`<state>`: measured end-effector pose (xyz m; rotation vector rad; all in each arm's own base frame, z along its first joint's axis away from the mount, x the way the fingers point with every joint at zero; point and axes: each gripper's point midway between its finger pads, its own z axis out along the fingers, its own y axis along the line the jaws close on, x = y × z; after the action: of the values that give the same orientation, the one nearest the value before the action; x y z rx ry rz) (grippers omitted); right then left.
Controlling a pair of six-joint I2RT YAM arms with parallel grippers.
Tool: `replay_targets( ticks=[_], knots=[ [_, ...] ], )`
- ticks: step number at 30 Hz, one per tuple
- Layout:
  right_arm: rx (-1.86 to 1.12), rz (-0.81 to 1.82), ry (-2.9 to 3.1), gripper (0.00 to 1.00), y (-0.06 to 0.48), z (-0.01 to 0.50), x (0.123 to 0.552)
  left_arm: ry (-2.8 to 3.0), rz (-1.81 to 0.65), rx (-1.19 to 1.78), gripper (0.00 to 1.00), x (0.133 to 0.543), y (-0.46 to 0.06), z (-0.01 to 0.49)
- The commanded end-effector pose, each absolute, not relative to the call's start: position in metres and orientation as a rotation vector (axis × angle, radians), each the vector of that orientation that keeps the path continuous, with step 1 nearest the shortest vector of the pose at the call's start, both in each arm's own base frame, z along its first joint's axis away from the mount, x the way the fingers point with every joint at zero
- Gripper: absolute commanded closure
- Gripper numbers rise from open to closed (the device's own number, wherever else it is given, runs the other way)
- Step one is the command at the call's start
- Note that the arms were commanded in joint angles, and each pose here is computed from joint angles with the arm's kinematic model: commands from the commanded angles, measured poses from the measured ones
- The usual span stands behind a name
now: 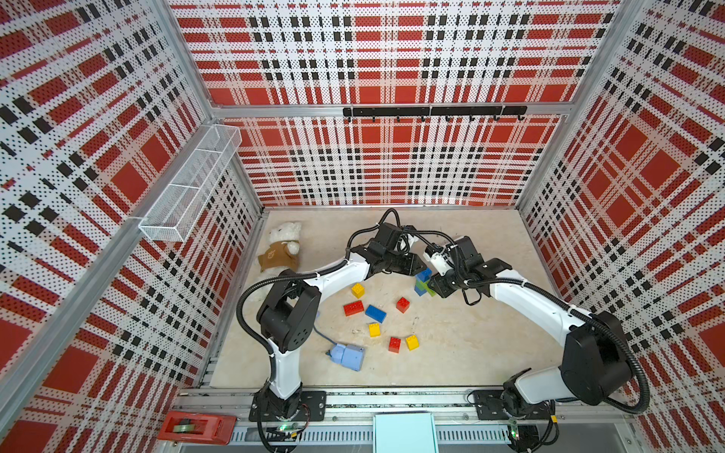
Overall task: Assemble a fork with lego
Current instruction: Assemble the lego brick with the lego brick.
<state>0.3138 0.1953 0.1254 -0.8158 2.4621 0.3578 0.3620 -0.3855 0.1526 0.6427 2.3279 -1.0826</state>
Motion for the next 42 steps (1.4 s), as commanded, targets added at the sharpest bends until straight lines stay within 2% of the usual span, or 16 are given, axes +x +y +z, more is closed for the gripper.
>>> replay_targets(
  ticks=[1,4,9,13,15,17,21,26,31,33,38,42],
  knots=[
    [-0.881,0.374,2.518,1.0,0.197,0.102,0.304,2.375,-1.053,0.624,0.76,0.358,-0.376,0.143],
    [-0.874,0.378,2.515,1.0,0.197,0.104,0.305,2.375,-1.052,0.625,0.76,0.358,-0.376,0.143],
    [-0.85,0.405,2.49,0.87,0.199,0.112,0.309,2.374,-1.052,0.622,0.76,0.358,-0.375,0.143],
    [-0.82,0.432,2.461,0.65,0.2,0.122,0.312,2.373,-1.055,0.623,0.76,0.358,-0.375,0.144],
    [-0.803,0.451,2.437,0.46,0.2,0.128,0.314,2.372,-1.057,0.624,0.76,0.358,-0.375,0.144],
    [-0.791,0.47,2.416,0.33,0.202,0.135,0.315,2.373,-1.056,0.623,0.76,0.358,-0.375,0.144],
    [-0.761,0.501,2.38,0.18,0.203,0.146,0.316,2.373,-1.055,0.622,0.76,0.359,-0.375,0.144],
    [-0.538,0.594,2.302,0.11,0.197,0.161,0.318,2.37,-1.054,0.621,0.76,0.358,-0.374,0.145],
    [-0.131,0.838,2.106,0.12,0.188,0.187,0.32,2.372,-1.058,0.621,0.76,0.358,-0.375,0.145],
    [0.011,0.938,2.032,0.09,0.185,0.194,0.322,2.372,-1.056,0.622,0.76,0.359,-0.374,0.145],
    [0.248,1.143,1.91,0.0,0.18,0.196,0.322,2.372,-1.053,0.623,0.76,0.359,-0.374,0.146],
    [0.461,1.24,1.877,0.0,0.171,0.177,0.32,2.374,-1.048,0.621,0.76,0.359,-0.372,0.145]
  ],
)
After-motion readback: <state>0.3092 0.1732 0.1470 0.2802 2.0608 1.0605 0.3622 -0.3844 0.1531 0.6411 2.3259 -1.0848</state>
